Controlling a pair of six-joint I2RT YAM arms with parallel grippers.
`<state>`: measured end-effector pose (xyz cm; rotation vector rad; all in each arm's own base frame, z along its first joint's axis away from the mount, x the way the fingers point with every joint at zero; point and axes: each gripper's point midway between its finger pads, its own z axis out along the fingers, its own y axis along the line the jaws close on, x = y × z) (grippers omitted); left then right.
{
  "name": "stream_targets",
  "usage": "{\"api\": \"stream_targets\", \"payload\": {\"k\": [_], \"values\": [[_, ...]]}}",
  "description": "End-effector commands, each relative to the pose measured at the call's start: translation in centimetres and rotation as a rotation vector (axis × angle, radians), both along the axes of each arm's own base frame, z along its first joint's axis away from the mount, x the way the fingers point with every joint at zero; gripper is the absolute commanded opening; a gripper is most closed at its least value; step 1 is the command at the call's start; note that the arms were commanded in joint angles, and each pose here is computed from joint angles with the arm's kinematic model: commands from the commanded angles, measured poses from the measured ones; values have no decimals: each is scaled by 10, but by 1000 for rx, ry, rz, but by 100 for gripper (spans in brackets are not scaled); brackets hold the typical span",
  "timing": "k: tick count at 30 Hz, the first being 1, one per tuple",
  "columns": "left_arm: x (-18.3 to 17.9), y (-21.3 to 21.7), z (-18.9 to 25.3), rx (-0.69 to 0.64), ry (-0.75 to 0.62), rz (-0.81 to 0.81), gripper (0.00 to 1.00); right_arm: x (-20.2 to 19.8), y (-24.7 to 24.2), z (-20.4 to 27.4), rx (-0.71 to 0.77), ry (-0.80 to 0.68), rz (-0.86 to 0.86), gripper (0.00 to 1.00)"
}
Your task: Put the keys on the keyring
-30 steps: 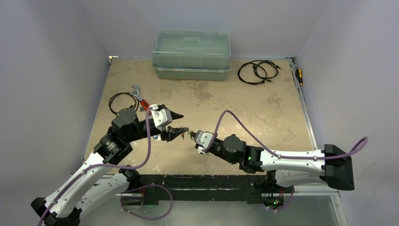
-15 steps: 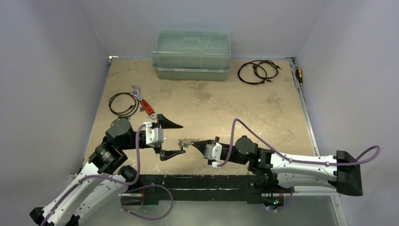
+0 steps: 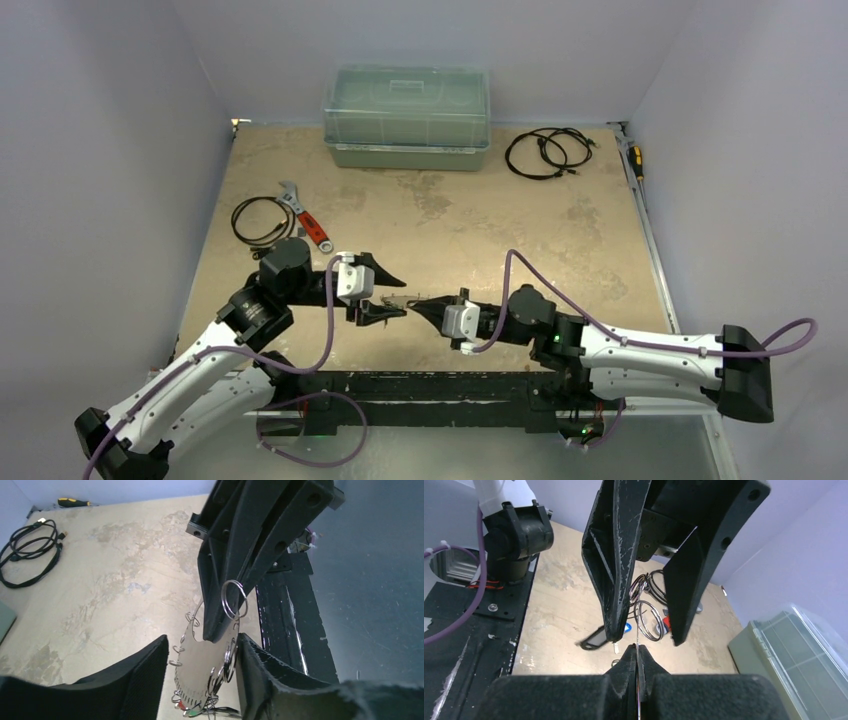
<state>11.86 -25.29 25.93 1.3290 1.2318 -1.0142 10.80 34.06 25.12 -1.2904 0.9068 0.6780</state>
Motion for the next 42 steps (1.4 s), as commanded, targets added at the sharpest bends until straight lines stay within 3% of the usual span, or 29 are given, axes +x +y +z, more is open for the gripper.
{"api": "stream_targets", "payload": {"k": [1, 5, 6, 8, 13, 16, 18, 23, 26, 30, 34, 37, 42], "values": [[-1, -5, 8, -29, -57, -41, 45, -7, 0, 32, 104, -24, 43, 0], [-2, -8, 2, -29, -42, -55, 33, -8, 2, 36, 127, -21, 53, 0], [-2, -8, 0, -26, -38, -57, 25, -8, 3, 36, 126, -18, 58, 0], [0, -9, 0, -24, -43, -51, 0, -9, 4, 37, 127, -14, 65, 0], [10, -5, 6, -37, -92, 20, 0, -4, 3, 40, 151, 17, 36, 0], [21, 2, 12, -49, -142, 100, 0, 8, -1, 38, 156, 74, -40, 40], [29, 7, 16, -53, -171, 157, 0, 11, -4, 37, 158, 108, -70, 55], [51, 23, 22, -49, -229, 325, 0, 14, -22, 56, 254, 211, -122, 75], [66, 37, 24, -41, -259, 443, 0, 35, -45, 80, 419, 400, -265, 83], [74, 48, 25, -40, -274, 517, 0, 66, -52, 114, 513, 666, -413, 75], [77, 52, 24, -33, -273, 546, 0, 109, -46, 124, 417, 948, -579, 69], [75, 54, 25, -40, -277, 548, 0, 128, -32, 126, 318, 1087, -600, 62], [75, 55, 24, -41, -280, 556, 0, 123, 6, 114, 167, 1238, -506, 47]]}}
